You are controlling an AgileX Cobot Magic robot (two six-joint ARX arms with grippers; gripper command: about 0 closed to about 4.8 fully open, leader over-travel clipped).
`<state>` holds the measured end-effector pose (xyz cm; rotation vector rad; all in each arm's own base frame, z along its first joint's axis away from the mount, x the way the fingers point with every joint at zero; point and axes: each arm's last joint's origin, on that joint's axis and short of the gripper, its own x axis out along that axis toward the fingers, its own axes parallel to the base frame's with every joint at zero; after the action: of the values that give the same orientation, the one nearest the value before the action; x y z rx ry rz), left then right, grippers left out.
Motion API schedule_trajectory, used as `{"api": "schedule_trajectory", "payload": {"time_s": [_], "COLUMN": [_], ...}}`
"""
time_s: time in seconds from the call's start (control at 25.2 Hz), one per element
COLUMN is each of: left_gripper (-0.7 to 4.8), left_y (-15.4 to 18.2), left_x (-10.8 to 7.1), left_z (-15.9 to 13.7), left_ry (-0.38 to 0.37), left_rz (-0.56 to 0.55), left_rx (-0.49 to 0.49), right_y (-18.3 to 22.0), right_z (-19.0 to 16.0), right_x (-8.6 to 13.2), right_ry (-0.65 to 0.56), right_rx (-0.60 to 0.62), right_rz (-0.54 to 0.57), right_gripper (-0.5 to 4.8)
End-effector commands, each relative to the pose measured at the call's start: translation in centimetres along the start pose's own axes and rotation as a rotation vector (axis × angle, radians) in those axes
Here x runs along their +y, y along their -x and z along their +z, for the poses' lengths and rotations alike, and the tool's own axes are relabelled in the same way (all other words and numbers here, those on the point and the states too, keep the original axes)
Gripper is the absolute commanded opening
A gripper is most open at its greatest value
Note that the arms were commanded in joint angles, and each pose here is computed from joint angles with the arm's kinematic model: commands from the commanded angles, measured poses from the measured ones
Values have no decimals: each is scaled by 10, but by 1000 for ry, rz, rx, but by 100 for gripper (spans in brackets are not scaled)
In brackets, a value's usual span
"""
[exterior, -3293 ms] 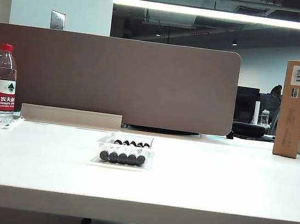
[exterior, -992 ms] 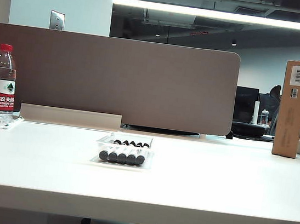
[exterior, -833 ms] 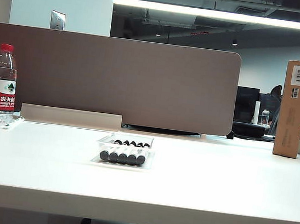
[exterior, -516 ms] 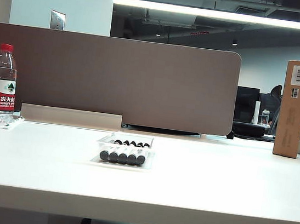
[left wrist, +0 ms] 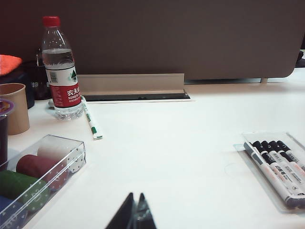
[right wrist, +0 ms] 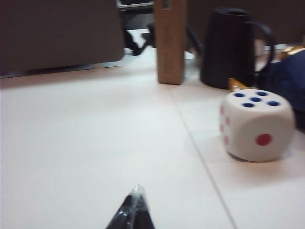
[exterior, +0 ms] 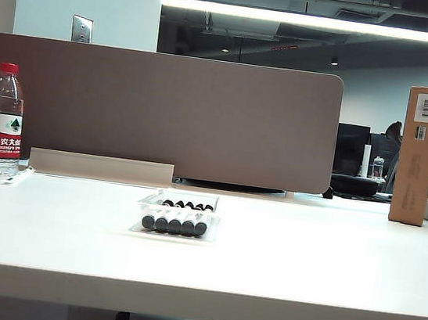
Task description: Pick up the markers scattered on the table and put them into the packaging box, making sure the markers fit the shape of the box's grooves.
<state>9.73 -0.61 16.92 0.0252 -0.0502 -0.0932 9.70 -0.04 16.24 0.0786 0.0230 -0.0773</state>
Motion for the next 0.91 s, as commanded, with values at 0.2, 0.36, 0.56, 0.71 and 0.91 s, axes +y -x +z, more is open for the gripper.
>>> {"api": "schedule_trajectory", "payload": {"time_s": [0.2, 0.36, 0.56, 0.71, 0.91], "left_gripper": [-5, -5, -5, -5, -5], "left_y": [0, 0, 0, 0, 0], "left_x": [0, 0, 0, 0, 0], "left_z": [3, 3, 3, 3, 3], "left_ry": [-1, -1, -1, -1, -1], "left_rz": [-4, -4, -3, -3, -3], "left_rx": [-17, -17, -17, -17, -17], "right_y": [0, 0, 0, 0, 0], "right_z": [0, 0, 0, 0, 0], "right_x": [1, 1, 1, 1, 2], "right_ry": [14, 22, 29, 32, 55], "right_rx": [-8, -8, -9, -9, -8], "right_rz": [48, 50, 50, 51, 60], "right_gripper": [-8, -8, -8, -8, -8]}}
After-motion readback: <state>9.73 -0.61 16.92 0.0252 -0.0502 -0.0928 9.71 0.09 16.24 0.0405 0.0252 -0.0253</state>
